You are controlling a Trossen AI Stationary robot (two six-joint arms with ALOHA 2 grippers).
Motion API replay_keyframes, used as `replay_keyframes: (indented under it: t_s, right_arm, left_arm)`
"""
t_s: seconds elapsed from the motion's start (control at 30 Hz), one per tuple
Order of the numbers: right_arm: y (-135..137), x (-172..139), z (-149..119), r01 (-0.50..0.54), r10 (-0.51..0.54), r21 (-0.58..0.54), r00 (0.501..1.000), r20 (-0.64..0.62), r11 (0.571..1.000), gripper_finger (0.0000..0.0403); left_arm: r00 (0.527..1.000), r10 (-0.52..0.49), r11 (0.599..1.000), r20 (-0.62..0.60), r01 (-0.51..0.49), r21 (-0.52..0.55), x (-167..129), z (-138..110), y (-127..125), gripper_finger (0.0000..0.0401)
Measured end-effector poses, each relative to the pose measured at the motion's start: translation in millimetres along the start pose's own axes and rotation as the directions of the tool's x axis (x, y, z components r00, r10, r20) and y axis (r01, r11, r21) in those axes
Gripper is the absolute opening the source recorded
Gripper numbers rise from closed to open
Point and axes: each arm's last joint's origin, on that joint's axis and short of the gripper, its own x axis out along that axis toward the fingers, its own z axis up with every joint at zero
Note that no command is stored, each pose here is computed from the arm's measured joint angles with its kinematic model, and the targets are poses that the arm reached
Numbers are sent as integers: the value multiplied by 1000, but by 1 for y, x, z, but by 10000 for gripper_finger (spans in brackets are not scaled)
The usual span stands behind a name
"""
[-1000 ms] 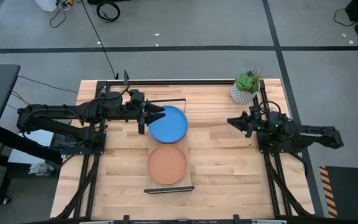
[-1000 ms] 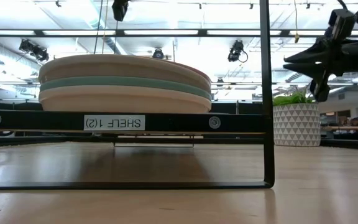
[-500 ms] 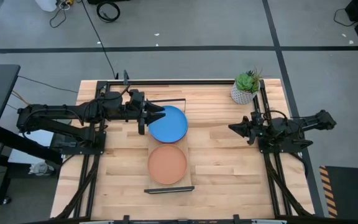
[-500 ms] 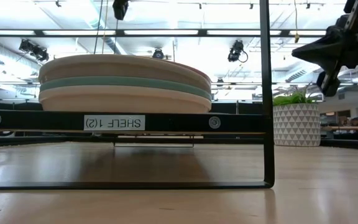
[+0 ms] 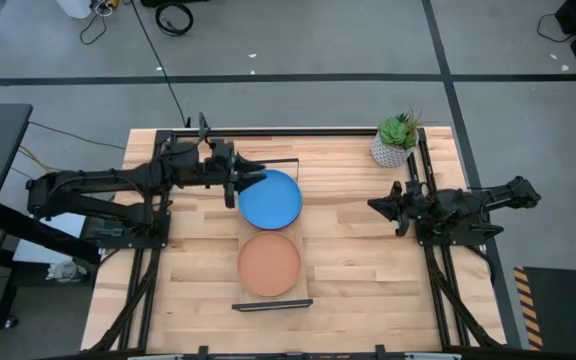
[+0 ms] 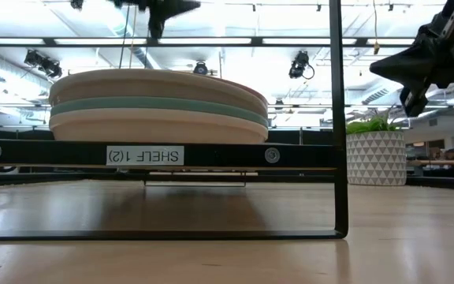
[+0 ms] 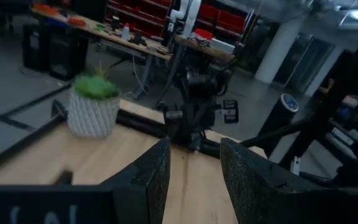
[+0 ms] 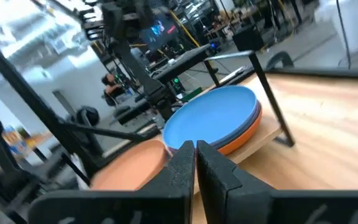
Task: Place and stack plates onto a shelf
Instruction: Return to Home Position
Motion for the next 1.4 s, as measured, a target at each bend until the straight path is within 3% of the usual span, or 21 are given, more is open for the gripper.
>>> replay_keyframes:
  t_s: [0.1,0.33,0.57,0.93,1.17,1.4]
  right_arm:
    - [0,0,0,-8,7,-70,1000,-4,998,23]
    - [0,0,0,-11,10,-73,1000,-5,997,23]
    - [0,0,0,-14,13,-73,1000,-7,997,23]
    - [0,0,0,-14,13,-74,1000,-7,997,24]
    - [0,0,0,-14,13,-74,1000,-7,997,23]
    - [0,0,0,-14,13,-74,1000,-7,997,23]
  left_arm:
    - [1000,-16,997,25,18,-77,-4,-37,15,147]
    - [992,-60,964,113,86,-250,-33,-98,37,147]
    - [982,-70,951,176,119,-286,-69,-107,42,147]
    - [998,17,941,66,7,-339,-99,-112,40,147]
    - [990,144,927,3,-134,-350,-115,-119,42,147]
    - [951,307,881,-29,-295,-370,-130,-127,46,147]
